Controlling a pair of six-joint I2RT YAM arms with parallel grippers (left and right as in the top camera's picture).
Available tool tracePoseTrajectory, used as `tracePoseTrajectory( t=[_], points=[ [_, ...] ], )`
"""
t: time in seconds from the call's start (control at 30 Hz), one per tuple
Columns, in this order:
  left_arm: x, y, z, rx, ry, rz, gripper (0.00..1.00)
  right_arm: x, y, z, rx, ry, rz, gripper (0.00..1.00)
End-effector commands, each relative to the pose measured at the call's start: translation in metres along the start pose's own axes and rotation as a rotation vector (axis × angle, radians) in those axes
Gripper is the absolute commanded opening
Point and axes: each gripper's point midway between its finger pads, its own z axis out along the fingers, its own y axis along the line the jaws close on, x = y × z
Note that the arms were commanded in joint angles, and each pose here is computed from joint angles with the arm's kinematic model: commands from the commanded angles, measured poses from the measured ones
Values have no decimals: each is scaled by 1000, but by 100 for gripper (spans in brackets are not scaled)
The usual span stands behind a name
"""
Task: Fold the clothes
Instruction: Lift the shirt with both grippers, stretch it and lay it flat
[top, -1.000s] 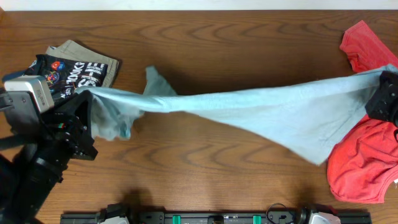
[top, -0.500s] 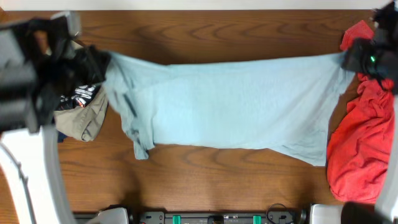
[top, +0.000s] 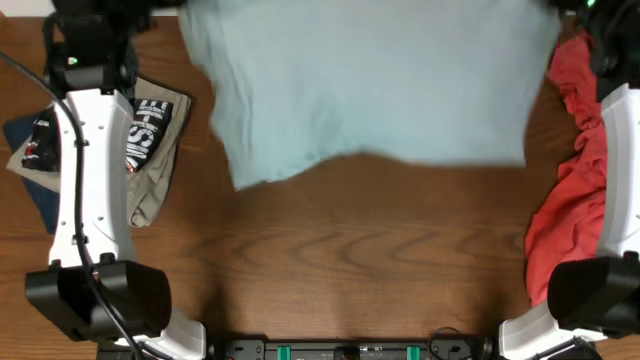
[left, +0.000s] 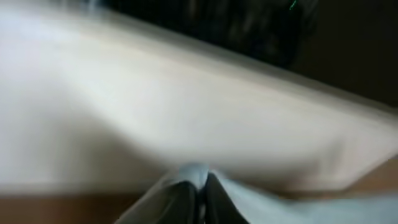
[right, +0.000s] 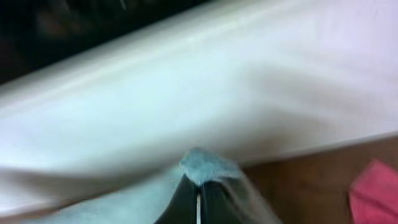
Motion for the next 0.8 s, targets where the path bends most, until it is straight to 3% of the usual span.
tracePoseTrajectory(
  t=[0.0, 0.13, 0.27, 0.47, 0.6, 0.77],
  points=[
    [-78, -40, -35, 80, -193, -101, 6, -55, 13, -42, -21, -130, 44, 1],
    [-92, -69, -48, 170, -184, -52, 6, -51, -6, -52, 90, -95, 9, 1],
    [-55, -82, -54, 241, -3, -51, 6, -19, -34, -55, 231, 29, -43, 1],
    [65, -53, -73, 109, 457, -142, 6, 63, -77, -67, 412, 353, -84, 1],
    [149, -52, -105, 74, 782, -185, 6, 118, -101, -82, 512, 580, -77, 1],
    [240, -36, -150, -101, 1142, -222, 6, 194, -120, -102, 563, 856, -56, 1]
  ],
)
